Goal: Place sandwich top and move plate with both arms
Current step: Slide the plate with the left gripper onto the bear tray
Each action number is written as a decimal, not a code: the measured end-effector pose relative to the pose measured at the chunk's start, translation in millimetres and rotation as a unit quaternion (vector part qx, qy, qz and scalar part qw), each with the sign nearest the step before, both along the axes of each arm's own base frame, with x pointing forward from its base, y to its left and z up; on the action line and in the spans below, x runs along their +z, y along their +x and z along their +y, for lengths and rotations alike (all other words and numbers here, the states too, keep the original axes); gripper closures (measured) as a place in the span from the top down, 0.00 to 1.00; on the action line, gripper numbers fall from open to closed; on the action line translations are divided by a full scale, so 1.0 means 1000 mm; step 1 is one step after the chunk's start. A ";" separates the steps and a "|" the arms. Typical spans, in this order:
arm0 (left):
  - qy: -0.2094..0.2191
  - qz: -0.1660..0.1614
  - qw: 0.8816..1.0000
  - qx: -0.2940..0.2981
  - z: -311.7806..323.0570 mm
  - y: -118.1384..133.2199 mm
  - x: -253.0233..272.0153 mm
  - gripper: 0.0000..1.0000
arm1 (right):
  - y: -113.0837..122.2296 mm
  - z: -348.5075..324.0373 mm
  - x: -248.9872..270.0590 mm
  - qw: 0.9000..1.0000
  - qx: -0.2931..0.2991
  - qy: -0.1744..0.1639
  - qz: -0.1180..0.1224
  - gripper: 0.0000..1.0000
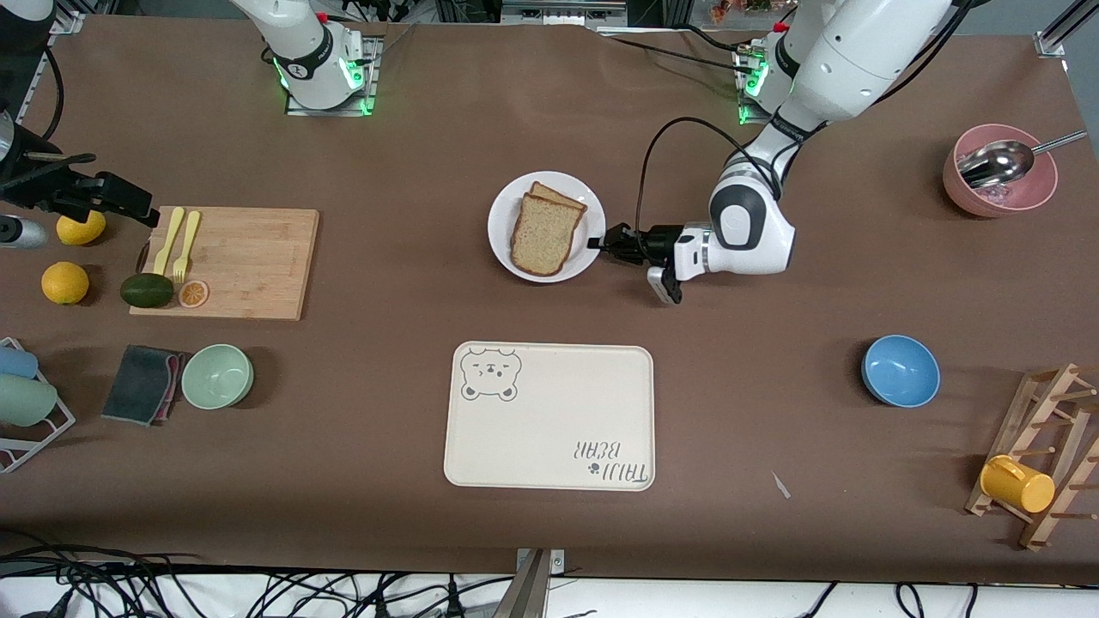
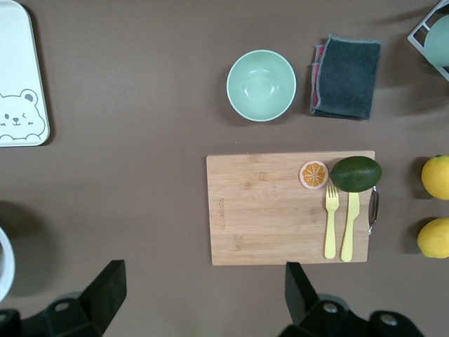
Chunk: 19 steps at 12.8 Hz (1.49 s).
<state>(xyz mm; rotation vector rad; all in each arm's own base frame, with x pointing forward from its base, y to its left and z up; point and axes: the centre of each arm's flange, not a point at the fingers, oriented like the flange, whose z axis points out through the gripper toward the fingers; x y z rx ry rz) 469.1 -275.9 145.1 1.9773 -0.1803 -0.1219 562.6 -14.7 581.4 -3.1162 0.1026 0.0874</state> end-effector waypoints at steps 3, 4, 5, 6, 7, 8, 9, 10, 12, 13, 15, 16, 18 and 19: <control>-0.008 -0.031 0.999 0.014 0.009 0.026 0.019 0.04 | 0.000 0.000 0.000 1.000 0.000 0.000 0.000 1.00; -0.011 -0.040 0.999 0.017 0.010 0.034 0.024 0.04 | 0.000 0.000 0.000 1.000 0.000 0.000 0.001 1.00; -0.012 -0.048 0.999 0.023 0.012 0.043 0.029 0.04 | 0.000 0.000 0.000 1.000 0.000 0.000 0.001 1.00; -0.010 -0.057 0.998 0.029 0.014 0.053 0.033 0.04 | 0.000 0.000 0.000 1.000 0.000 0.000 0.001 1.00; -0.005 -0.066 0.997 0.039 0.016 0.063 0.035 0.04 | 0.000 0.000 0.000 1.000 0.000 0.000 0.001 1.00; -0.002 -0.072 0.996 0.047 0.017 0.074 0.034 0.04 | 0.000 0.000 0.000 1.000 0.000 0.000 0.001 1.00; -0.004 -0.073 0.996 0.055 0.015 0.085 0.032 0.04 | 0.000 0.000 -0.001 1.000 0.000 0.000 0.002 1.00; -0.009 -0.067 0.996 0.064 0.012 0.098 0.029 0.04 | -0.001 0.000 -0.001 1.000 0.000 0.001 0.005 1.00; -0.016 -0.049 0.995 0.087 0.005 0.128 0.022 0.04 | -0.001 0.000 -0.002 1.000 0.000 0.001 0.006 1.00; -0.014 -0.044 0.994 0.095 0.003 0.142 0.020 0.04 | -0.001 0.000 -0.002 1.000 0.000 0.001 0.006 1.00; -0.005 -0.028 0.993 0.112 -0.002 0.165 0.016 0.04 | -0.001 0.000 -0.002 1.000 0.000 0.001 0.006 1.00; 0.002 -0.022 0.993 0.120 -0.003 0.175 0.014 0.04 | -0.001 0.000 -0.002 1.000 0.000 0.001 0.006 1.00; 0.023 -0.015 0.991 0.134 -0.004 0.194 0.009 0.04 | -0.001 0.000 -0.002 1.000 0.000 0.001 0.006 1.00; 0.033 -0.012 0.989 0.141 -0.006 0.203 0.007 0.04 | -0.001 0.000 -0.002 1.000 0.000 0.001 0.006 1.00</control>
